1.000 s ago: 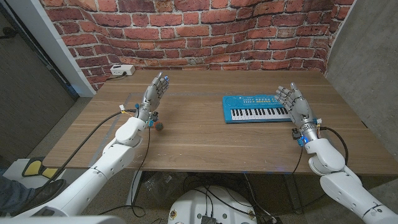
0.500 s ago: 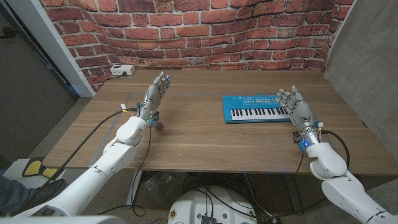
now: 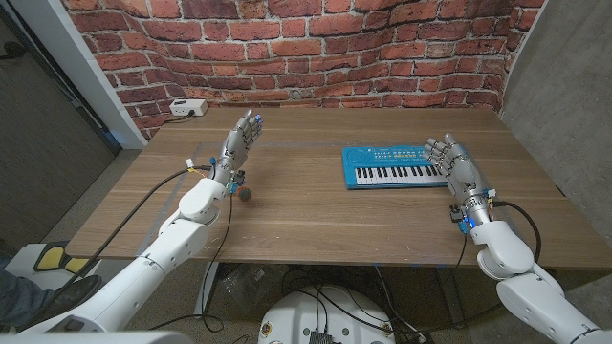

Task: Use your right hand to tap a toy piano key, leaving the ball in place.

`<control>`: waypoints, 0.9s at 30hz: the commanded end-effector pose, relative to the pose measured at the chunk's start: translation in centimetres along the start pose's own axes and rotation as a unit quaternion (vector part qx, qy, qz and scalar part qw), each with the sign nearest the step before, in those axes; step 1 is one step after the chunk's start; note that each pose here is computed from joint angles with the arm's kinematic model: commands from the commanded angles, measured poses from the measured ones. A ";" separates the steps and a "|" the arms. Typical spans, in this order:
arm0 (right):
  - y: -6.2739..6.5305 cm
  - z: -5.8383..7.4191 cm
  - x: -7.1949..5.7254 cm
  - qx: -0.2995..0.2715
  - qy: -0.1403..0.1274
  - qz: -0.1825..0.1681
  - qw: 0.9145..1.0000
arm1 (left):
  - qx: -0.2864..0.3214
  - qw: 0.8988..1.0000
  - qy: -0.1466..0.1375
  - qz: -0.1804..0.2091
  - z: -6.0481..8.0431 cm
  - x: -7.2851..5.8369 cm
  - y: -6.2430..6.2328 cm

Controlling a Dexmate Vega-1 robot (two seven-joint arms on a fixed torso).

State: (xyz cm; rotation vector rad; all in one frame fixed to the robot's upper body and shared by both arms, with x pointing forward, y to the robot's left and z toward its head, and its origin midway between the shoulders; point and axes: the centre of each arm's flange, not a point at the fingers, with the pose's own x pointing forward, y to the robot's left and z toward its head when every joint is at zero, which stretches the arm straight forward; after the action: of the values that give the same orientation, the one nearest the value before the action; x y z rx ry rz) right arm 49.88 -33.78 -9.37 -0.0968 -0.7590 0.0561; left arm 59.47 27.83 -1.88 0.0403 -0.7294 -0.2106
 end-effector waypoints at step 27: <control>0.5 0.2 -0.2 -0.150 -0.045 -0.044 0.987 | 0.000 1.000 -0.002 0.006 0.2 0.0 0.0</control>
State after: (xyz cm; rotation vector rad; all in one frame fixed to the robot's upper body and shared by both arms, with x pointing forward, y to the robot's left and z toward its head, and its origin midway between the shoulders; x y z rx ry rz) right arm 49.52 -33.31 -9.38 -0.2813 -0.8052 -0.0791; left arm 59.25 28.12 -1.79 0.0322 -0.7390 -0.1992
